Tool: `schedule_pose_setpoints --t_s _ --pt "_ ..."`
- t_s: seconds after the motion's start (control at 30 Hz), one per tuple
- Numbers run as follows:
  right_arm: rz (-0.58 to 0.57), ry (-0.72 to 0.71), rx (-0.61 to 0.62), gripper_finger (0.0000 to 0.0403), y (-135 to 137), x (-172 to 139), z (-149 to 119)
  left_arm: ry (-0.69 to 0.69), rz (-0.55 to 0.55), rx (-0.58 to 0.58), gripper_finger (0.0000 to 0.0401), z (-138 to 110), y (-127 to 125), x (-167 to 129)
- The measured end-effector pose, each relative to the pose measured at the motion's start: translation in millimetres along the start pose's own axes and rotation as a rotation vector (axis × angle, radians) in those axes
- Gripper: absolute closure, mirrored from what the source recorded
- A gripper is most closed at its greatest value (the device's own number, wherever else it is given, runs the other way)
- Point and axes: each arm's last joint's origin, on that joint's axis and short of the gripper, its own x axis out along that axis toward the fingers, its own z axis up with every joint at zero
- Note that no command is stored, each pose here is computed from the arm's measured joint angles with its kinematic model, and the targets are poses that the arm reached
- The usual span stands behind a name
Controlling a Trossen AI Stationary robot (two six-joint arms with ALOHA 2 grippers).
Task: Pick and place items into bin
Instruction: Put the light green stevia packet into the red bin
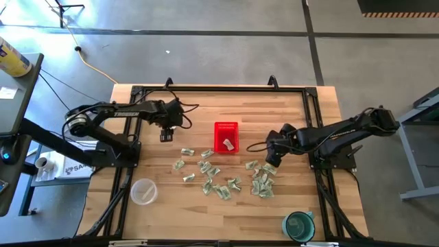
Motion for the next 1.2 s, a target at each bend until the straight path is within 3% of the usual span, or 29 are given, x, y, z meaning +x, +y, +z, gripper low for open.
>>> schedule_pose_setpoints --t_s 0.17,0.53,0.6,0.8,0.9,1.0,1.1,1.2 --pt "0.008 -0.032 0.012 0.0066 1.3 0.0 2.9 0.0 0.025 0.011 0.0176 1.9 3.9 5.3" --pt "0.02 -0.032 0.038 0.0066 1.9 0.0 3.3 -0.01 0.001 0.114 0.0355 9.0 3.7 18.2" --pt "0.023 -0.029 0.039 0.0066 2.0 0.0 3.2 -0.003 -0.001 0.091 0.0379 9.0 3.4 19.3" --pt "0.01 -0.039 0.039 0.0066 1.6 0.0 3.5 0.013 -0.019 -0.129 0.037 18.6 11.4 -1.9" --pt "-0.021 -0.059 0.04 0.0066 0.7 0.0 4.1 -0.13 -0.035 -0.218 0.038 40.2 17.7 -38.0" --pt "-0.047 -0.077 0.043 0.0066 -0.1 0.0 4.7 -0.345 -0.144 -0.232 0.0379 63.4 15.4 -78.6" --pt "-0.05 -0.086 0.046 0.0066 -0.2 0.1 5.4 -0.606 -0.23 -0.202 0.0379 89.0 10.8 -116.8" --pt "-0.04 -0.093 0.064 0.0066 -1.1 0.8 7.9 -0.703 -0.259 -0.15 0.0379 106.7 1.3 -124.8"
